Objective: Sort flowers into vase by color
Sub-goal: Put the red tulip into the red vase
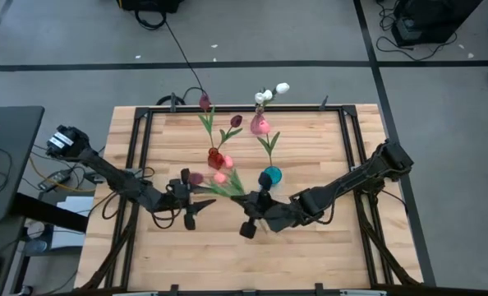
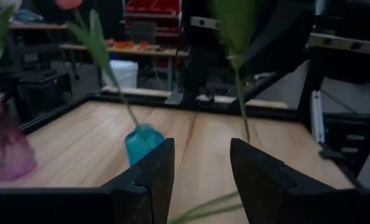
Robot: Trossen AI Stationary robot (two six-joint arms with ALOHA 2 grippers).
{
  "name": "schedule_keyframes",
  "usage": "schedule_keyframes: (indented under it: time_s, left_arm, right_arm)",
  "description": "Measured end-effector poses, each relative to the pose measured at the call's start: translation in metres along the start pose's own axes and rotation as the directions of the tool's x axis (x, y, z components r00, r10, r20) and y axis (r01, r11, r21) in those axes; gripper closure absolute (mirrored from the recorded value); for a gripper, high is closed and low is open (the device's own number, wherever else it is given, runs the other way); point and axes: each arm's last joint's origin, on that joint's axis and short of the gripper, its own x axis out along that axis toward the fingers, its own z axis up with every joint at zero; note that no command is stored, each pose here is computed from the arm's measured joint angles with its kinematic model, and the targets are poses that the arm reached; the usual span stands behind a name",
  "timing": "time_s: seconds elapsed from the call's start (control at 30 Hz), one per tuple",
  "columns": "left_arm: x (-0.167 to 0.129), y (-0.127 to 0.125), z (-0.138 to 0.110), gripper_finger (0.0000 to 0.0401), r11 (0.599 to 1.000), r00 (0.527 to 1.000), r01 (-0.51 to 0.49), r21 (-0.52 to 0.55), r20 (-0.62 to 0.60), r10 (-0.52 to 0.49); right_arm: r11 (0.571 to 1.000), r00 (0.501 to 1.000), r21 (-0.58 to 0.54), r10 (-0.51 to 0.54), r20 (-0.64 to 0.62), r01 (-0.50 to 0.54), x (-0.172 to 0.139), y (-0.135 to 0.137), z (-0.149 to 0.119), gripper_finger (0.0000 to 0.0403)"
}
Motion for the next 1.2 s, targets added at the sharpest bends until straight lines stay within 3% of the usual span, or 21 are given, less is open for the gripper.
schedule_keyframes:
  time_s: [0.33,0.63,0.73,0.9,1.2]
  left_arm:
    - [0.026,-0.015,0.007,0.0241,0.998,0.995,0.049,0.027,0.085,-0.051]
    - [0.043,-0.027,0.011,0.0246,0.995,0.994,0.053,0.087,0.087,-0.061]
    - [0.043,-0.028,0.011,0.028,0.995,0.995,0.05,0.088,0.086,-0.058]
    - [0.043,-0.028,0.01,0.0387,0.99,0.994,0.067,0.121,0.079,-0.076]
    - [0.043,-0.027,0.01,0.0399,0.991,0.996,0.048,0.126,0.072,-0.057]
  right_arm:
    - [0.996,0.983,-0.054,0.083,0.166,-0.075,0.013,0.002,0.015,0.0399]
    - [0.994,0.982,-0.065,0.1,0.162,-0.091,0.022,0.001,0.012,0.0399]
    - [0.994,0.983,-0.069,0.096,0.16,-0.086,0.022,0.001,0.011,0.0398]
    - [0.994,0.982,-0.064,0.098,0.162,-0.088,0.022,0.001,0.012,0.0389]
    - [0.989,0.982,-0.07,0.138,0.129,-0.13,0.006,-0.001,0.019,0.0337]
